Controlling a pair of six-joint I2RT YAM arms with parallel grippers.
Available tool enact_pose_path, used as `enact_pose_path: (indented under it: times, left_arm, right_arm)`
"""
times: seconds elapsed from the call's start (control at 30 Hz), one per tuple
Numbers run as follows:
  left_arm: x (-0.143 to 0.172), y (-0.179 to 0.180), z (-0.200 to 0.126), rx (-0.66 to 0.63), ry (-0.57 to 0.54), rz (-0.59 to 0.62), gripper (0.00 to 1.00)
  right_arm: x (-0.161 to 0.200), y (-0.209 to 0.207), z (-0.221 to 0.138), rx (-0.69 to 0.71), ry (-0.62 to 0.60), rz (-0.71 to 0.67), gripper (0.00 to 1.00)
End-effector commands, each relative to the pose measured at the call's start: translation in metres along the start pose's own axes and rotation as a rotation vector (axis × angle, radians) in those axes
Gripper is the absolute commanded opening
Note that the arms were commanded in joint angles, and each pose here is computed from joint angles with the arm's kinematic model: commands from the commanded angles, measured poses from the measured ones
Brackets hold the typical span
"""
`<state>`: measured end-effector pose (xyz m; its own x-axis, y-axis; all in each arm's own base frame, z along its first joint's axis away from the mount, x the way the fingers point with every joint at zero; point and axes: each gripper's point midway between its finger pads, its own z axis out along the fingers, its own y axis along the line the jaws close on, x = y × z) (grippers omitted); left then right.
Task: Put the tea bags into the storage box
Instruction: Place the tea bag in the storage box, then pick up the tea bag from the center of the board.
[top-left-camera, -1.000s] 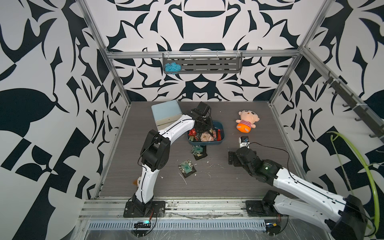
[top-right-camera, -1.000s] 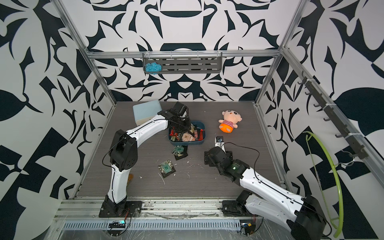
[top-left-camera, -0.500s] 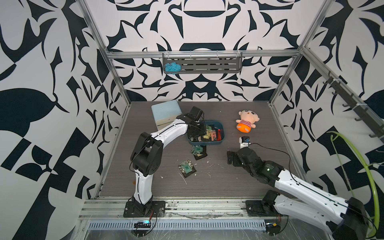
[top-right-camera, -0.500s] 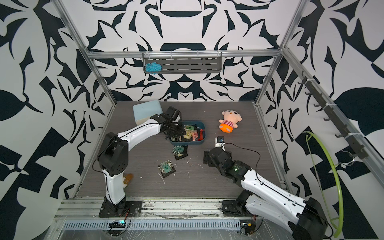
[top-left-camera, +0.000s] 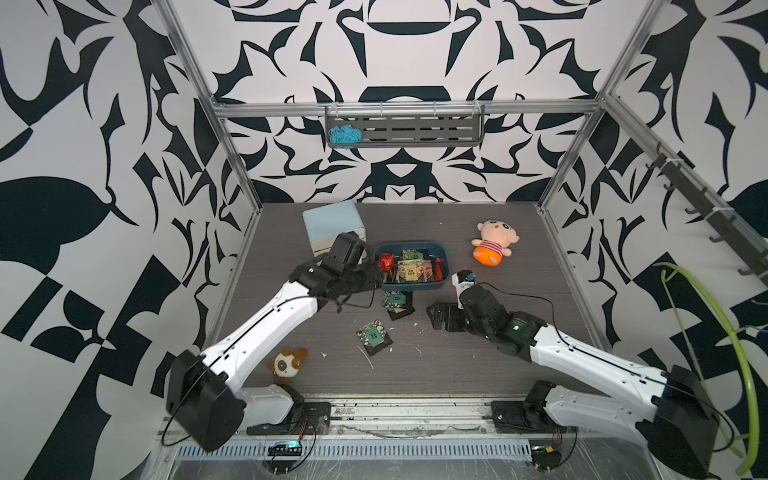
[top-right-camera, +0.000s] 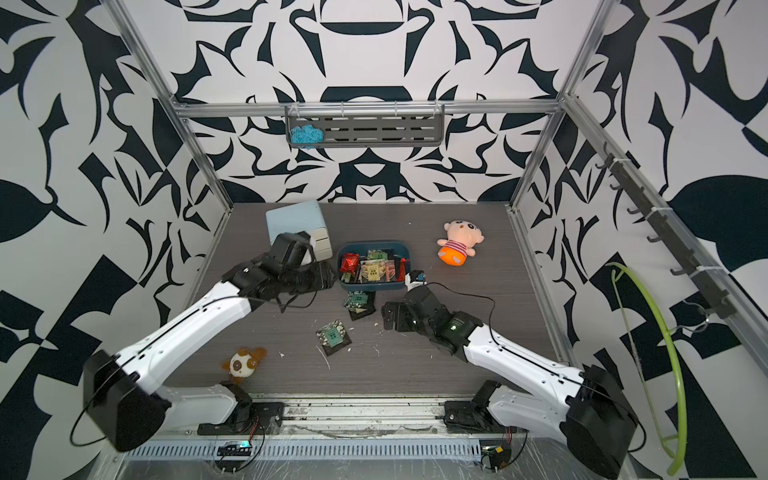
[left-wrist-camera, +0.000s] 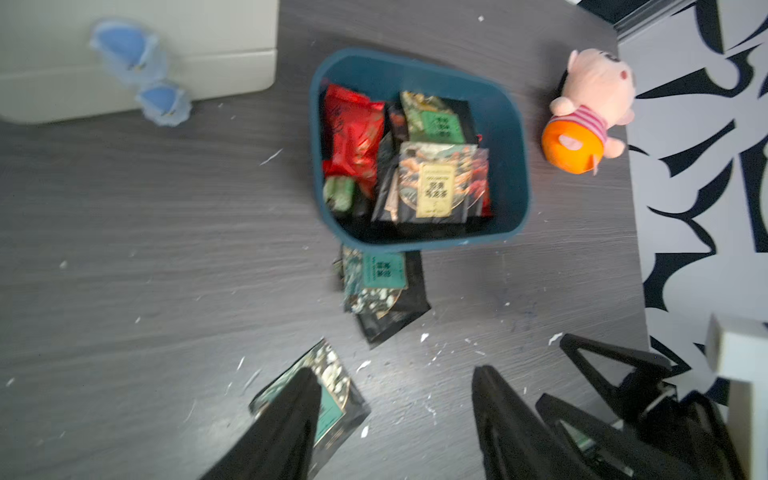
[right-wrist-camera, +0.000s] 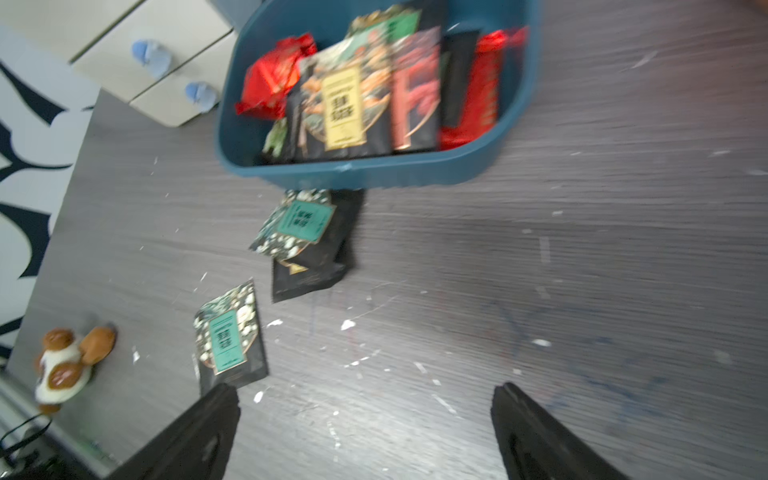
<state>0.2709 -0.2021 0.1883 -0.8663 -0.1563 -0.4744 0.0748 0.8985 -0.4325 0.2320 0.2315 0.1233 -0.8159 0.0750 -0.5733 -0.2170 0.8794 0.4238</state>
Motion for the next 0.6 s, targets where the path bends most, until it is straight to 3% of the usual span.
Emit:
enact_pose_path:
  times: [0.0,0.2,0.43,0.47,0.57]
  left_arm:
    - [0.034,0.036,0.001,-0.079,0.044,-0.064,0.65]
    - [0.082,0.055,0.016,-0.034,0.128,-0.173,0.64]
    - [0.109,0.072,0.031,-0.055,0.176,-0.239,0.62]
    - [0.112,0.073,0.034,-0.052,0.18,-0.247,0.62]
    - [0.117,0.076,0.04,-0.054,0.189,-0.265,0.6]
  right_arm:
    - [-0.01,0.046,0.005,-0.112,0.005,-0.021,0.96]
    - [0.022,0.08,0.042,-0.15,0.109,-0.046,0.89]
    - [0.058,0.1,0.088,-0.119,0.25,-0.06,0.65]
    - [0.061,0.103,0.094,-0.116,0.264,-0.064,0.57]
    - [0.066,0.112,0.106,-0.119,0.296,-0.069,0.46]
